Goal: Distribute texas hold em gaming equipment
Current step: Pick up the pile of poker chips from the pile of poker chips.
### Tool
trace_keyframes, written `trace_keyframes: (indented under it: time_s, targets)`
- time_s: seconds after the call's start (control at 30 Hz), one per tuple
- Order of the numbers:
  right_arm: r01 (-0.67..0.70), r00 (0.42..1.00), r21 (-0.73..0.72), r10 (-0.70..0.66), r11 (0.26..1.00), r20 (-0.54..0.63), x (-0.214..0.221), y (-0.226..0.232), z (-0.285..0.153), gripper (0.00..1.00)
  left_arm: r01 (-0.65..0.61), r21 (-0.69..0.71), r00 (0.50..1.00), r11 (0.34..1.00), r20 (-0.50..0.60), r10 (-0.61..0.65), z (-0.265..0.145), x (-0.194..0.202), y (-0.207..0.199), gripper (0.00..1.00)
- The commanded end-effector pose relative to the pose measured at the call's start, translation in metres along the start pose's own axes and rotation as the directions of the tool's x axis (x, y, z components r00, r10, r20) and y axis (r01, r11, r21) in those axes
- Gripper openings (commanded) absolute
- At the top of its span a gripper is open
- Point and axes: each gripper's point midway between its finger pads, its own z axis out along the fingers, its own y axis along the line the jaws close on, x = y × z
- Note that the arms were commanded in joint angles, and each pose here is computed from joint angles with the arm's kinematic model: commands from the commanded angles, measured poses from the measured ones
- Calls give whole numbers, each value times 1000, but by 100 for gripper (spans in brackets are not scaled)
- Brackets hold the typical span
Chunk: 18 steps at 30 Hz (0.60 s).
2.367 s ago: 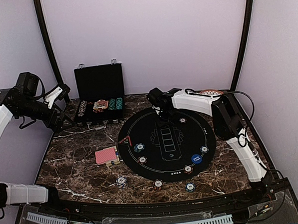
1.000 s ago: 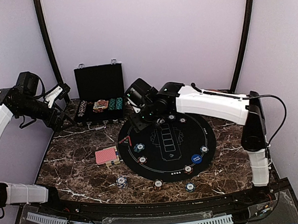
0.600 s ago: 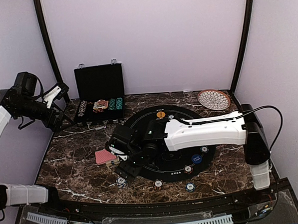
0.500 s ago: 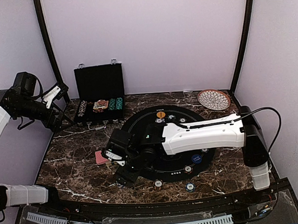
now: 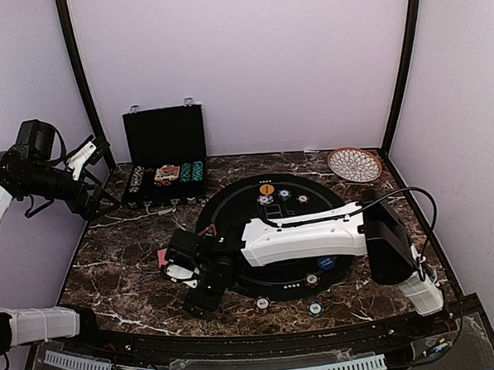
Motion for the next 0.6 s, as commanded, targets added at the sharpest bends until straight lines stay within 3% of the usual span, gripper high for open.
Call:
trace_keyframes:
  time_s: [0.0,0.57]
  targets:
    - [14,1000,6,-14,1000,14,-7,-3,-3,92,-2,27,1000,1000,0,2,-4,2,-9,99]
    - [-16,1000,-17,16,1000,-7,0,-16,8,82,-7,21,1000,1000,-9,7,-1,4,-6,99]
